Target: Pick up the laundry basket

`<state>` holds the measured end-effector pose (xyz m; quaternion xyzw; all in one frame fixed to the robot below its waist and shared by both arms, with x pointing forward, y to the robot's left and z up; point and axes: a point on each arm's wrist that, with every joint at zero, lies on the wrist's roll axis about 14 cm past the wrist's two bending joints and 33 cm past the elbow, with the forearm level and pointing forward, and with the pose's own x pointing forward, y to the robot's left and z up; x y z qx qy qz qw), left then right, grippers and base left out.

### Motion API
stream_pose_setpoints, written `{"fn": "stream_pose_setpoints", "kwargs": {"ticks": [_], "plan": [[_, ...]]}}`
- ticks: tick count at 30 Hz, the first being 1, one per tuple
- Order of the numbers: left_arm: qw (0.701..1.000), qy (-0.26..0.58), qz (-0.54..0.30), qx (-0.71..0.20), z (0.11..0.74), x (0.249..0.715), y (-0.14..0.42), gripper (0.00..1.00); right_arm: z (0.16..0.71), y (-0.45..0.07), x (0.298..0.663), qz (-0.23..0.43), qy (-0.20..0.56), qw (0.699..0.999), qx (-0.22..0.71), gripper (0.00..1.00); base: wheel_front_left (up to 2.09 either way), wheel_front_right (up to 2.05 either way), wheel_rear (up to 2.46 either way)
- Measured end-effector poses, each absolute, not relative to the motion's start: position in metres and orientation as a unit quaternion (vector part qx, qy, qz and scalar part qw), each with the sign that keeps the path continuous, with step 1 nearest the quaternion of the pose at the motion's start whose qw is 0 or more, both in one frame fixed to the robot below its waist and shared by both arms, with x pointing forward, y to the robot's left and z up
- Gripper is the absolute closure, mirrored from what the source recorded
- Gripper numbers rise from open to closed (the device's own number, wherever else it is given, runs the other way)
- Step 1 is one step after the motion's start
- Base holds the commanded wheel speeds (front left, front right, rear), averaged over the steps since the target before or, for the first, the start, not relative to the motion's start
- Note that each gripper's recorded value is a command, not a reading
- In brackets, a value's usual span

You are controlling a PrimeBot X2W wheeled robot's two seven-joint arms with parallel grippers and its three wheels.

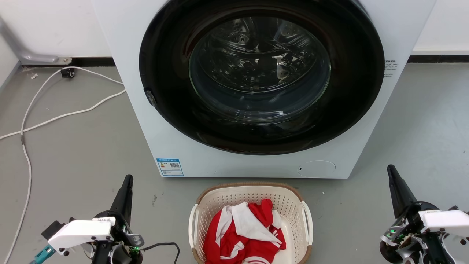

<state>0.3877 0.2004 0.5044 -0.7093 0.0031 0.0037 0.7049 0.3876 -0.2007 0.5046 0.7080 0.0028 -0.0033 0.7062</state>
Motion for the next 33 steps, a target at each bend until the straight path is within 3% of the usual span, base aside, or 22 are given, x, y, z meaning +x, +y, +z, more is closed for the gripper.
{"fn": "stream_pose_setpoints", "kwargs": {"ticks": [29,30,33], "plan": [[0.705,0.003,0.004,-0.709,0.504,0.388,0.201,1.00,0.504,-0.200,0.388,-0.003,0.003,0.706,0.708,1.00,0.00,0.00,0.00],[0.705,0.004,0.006,-0.709,0.503,0.387,0.201,0.00,0.503,-0.201,0.387,-0.004,0.005,0.706,0.708,0.00,0.00,0.00,0.00],[0.702,0.020,0.024,-0.712,0.487,0.380,0.199,0.00,0.487,-0.200,0.380,-0.022,0.021,0.704,0.710,0.00,0.00,0.00,0.00]]}}
